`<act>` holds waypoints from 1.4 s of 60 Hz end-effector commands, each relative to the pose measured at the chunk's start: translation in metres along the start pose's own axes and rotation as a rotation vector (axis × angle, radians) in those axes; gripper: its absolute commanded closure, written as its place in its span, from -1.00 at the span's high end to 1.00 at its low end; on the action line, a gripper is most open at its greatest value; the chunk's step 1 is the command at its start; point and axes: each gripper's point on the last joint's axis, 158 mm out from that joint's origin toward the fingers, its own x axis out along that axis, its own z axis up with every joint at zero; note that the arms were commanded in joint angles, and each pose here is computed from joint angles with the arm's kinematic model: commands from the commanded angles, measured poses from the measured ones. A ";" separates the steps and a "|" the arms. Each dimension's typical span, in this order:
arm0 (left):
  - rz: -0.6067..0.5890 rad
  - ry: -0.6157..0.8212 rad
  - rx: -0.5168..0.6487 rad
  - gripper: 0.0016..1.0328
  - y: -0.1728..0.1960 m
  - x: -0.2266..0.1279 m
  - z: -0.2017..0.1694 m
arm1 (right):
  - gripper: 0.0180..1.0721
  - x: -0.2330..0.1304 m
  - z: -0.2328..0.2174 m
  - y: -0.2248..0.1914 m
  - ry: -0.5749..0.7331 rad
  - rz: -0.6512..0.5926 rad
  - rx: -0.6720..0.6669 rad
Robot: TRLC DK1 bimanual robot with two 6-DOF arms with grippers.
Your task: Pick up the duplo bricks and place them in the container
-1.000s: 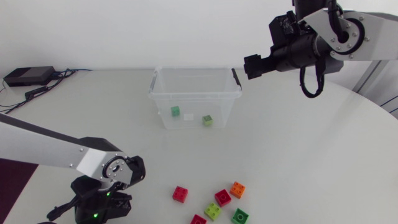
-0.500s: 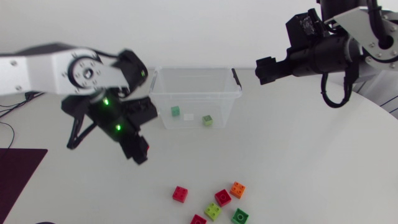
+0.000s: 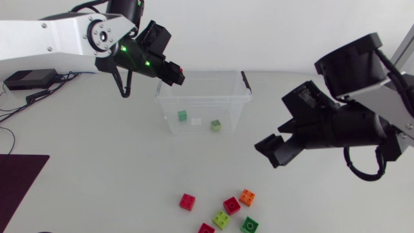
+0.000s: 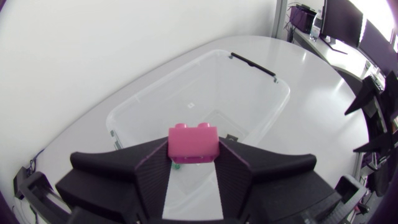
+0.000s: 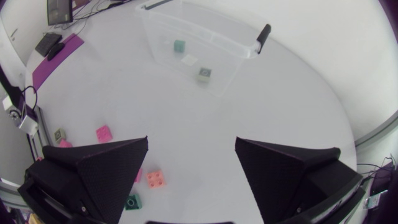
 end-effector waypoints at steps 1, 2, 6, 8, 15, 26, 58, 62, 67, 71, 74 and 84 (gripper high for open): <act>0.006 -0.055 -0.024 -0.57 0.009 0.016 0.018 | 0.93 0.007 -0.028 0.013 0.072 0.053 -0.027; 0.006 -0.055 -0.024 -0.56 0.009 0.017 0.018 | 0.93 0.007 -0.029 0.014 0.077 0.055 -0.029; 0.013 -0.076 -0.024 -0.56 0.017 0.036 0.028 | 0.93 0.018 -0.059 0.024 0.167 0.086 -0.071; 0.015 -0.081 -0.025 -0.54 0.020 0.043 0.031 | 0.93 0.023 -0.072 0.029 0.212 0.100 -0.084; 0.024 -0.107 -0.043 -0.54 0.029 0.060 0.041 | 0.93 0.039 -0.103 0.039 0.322 0.121 -0.127; 0.021 -0.102 -0.048 0.64 0.031 0.077 0.042 | 0.93 0.066 -0.125 0.048 0.399 0.106 -0.211; -0.012 0.271 0.054 0.88 -0.005 -0.064 -0.090 | 0.57 0.112 -0.135 0.053 0.451 0.118 -0.291; -0.026 0.357 0.073 0.86 -0.013 -0.078 -0.120 | 0.38 0.112 -0.137 0.055 0.456 0.122 -0.297; -0.065 0.458 0.089 0.86 -0.026 -0.092 -0.154 | 0.00 0.112 -0.139 0.057 0.458 0.129 -0.309; -0.119 0.570 0.096 0.83 -0.040 -0.105 -0.188 | -0.26 0.111 -0.139 0.058 0.458 0.133 -0.310; -0.178 0.671 0.095 0.80 -0.056 -0.114 -0.218 | -0.32 0.106 -0.139 0.057 0.464 0.133 -0.310; -0.343 0.927 0.125 0.77 -0.103 -0.143 -0.289 | -0.42 0.082 -0.115 0.052 0.408 0.108 -0.300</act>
